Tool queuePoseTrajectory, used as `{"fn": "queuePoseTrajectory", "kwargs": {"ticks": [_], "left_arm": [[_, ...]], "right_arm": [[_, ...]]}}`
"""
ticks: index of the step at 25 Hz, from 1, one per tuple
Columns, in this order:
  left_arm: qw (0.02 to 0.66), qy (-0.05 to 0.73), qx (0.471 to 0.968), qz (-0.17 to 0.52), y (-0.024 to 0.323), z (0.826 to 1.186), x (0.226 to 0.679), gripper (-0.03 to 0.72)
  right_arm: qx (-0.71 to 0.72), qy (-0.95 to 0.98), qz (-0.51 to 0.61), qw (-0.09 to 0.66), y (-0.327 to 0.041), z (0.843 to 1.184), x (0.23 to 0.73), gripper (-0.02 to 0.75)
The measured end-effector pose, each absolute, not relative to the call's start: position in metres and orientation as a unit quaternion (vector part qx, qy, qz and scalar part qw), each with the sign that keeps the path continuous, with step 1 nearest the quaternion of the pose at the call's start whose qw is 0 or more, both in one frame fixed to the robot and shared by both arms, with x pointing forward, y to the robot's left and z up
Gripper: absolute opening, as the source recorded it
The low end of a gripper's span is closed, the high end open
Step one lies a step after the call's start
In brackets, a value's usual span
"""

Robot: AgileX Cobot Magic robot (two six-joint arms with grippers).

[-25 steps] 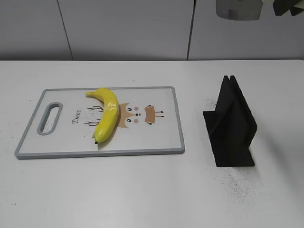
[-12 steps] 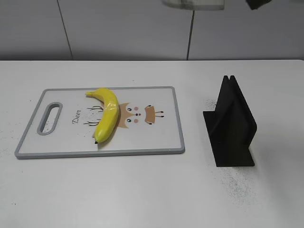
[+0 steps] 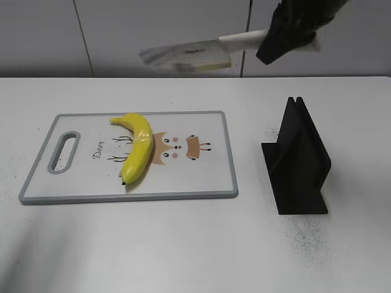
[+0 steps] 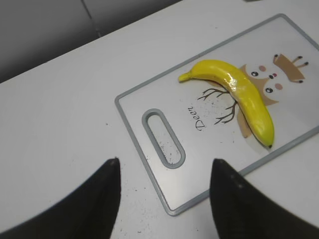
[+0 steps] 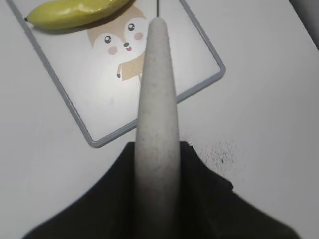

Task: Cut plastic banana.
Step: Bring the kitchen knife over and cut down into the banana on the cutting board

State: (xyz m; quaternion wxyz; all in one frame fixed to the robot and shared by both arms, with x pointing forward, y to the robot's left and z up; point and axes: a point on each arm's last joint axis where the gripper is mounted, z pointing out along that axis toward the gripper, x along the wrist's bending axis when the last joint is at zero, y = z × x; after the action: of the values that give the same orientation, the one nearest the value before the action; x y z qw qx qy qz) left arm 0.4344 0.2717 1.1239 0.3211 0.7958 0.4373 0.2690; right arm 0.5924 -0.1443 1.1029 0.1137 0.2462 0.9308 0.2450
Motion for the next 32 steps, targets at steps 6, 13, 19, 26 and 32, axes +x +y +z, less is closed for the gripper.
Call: {"fn": "queuePoseTrajectory", "kwargs": {"ticks": [6,13,19,26,32], "left_arm": [[0.305,0.32,0.872,0.211,0.258,1.129,0.495,0.534],[0.33,0.173,0.908,0.193,0.241,1.123,0.543,0.534],[0.314,0.071,0.931,0.174,0.212,1.105,0.563,0.534],[0.275,0.036,0.94,0.196,0.194,1.081,0.581,0.534],[0.258,0.035,0.947,0.19,0.195,1.067,0.59,0.489]], "right_arm": [[0.125,0.953,0.251,0.113,-0.132,1.081,0.609,0.165],[0.026,0.946,0.311,0.089,-0.113,1.055,0.62,0.165],[-0.007,0.928,0.365,0.077,-0.099,1.043,0.63,0.165],[-0.021,0.924,0.379,0.052,-0.091,1.031,0.641,0.165],[-0.028,0.924,0.378,0.05,-0.091,1.027,0.642,0.165]]}}
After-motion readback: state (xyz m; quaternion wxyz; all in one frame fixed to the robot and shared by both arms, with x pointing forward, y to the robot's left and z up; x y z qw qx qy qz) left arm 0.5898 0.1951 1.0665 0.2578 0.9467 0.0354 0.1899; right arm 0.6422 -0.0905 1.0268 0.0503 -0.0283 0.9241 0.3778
